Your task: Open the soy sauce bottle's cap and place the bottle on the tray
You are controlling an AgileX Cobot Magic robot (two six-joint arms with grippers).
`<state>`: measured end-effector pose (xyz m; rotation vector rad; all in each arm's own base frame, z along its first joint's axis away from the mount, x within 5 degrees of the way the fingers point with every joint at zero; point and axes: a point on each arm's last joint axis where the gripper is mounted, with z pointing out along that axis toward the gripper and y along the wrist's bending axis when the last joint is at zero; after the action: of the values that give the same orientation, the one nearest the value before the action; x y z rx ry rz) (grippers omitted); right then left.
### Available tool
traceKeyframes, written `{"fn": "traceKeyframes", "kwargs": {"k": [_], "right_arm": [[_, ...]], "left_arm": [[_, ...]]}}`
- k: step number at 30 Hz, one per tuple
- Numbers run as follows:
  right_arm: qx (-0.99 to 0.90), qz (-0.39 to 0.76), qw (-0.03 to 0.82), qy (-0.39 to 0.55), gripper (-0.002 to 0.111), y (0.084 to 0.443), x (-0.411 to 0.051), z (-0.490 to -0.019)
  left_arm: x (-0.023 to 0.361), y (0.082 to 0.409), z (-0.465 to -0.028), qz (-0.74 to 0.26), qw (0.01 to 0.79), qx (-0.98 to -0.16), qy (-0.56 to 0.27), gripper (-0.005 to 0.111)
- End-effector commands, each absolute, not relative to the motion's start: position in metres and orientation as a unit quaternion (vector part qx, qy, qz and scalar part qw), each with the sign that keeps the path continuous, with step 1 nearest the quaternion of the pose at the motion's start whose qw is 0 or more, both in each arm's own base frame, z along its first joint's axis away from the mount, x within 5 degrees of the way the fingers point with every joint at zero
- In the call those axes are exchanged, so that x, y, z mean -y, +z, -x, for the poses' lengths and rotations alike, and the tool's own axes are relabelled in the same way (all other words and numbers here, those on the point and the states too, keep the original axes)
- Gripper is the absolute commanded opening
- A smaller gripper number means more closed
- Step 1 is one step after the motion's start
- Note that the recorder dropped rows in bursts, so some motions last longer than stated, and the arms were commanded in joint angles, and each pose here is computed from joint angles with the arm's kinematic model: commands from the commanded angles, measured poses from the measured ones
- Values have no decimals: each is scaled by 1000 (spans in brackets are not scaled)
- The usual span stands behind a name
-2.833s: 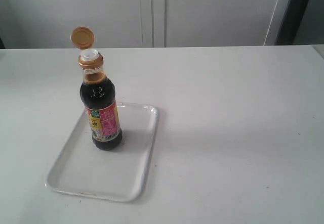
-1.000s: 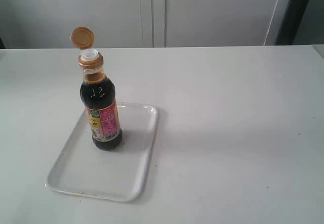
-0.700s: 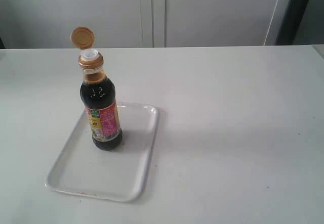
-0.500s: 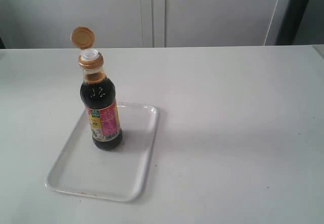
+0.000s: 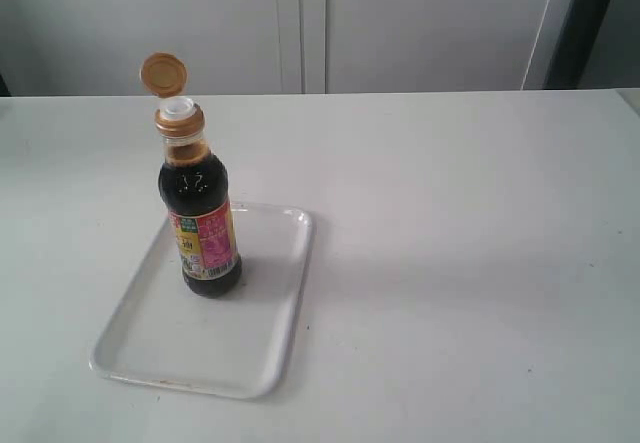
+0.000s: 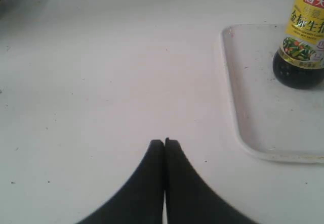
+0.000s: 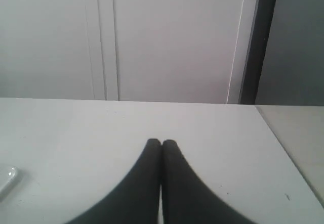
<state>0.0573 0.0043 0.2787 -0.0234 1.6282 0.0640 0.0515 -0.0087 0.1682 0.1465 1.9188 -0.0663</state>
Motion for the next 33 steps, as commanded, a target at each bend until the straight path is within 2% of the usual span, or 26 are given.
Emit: {"fn": "traceKeyframes", "kwargs": {"k": [1,14,33], "right_arm": [[-741,5,672,22,0,254,-3,-56],[-774,18,633,3,0,188,-2,-54],[-791,19,612,-3,0,182,-1,-54]], "left_arm": [[9,167,-51,-61,570,-819,-32,0],[9,167,-51,-61,570,-819,-32,0],[9,167,-51,-61,570,-819,-32,0]]}}
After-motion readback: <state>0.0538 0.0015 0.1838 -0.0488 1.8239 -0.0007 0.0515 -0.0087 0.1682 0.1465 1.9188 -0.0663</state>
